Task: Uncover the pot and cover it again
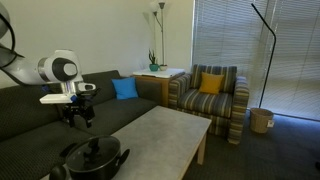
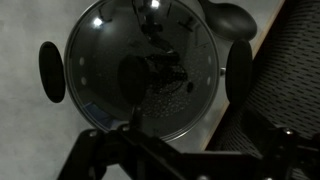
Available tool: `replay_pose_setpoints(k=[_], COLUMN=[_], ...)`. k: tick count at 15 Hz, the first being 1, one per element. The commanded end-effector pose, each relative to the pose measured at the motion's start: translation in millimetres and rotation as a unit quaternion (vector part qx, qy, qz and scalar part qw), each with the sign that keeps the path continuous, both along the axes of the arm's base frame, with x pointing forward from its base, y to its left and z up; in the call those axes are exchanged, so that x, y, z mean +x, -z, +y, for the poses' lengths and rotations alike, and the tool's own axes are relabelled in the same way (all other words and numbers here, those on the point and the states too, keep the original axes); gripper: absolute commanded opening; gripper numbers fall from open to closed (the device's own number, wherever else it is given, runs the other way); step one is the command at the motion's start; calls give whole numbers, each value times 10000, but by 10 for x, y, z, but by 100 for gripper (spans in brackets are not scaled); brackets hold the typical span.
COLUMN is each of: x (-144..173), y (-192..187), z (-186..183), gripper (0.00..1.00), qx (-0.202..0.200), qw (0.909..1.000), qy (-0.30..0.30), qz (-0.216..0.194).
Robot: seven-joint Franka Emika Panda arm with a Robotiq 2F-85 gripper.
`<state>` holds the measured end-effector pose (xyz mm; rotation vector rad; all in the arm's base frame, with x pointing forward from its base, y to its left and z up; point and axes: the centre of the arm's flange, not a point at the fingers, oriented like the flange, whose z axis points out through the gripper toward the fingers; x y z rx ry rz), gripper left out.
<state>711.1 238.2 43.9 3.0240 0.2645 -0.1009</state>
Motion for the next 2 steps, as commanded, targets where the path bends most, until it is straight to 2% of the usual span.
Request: replay_pose_setpoints(k=[1, 2], x=[-511, -537], y=[-294, -310], z=[-140, -151], gripper=[100, 100], qx=[-141, -128], qw=[9998, 9998], qy=[19, 21], qz=[-119, -132])
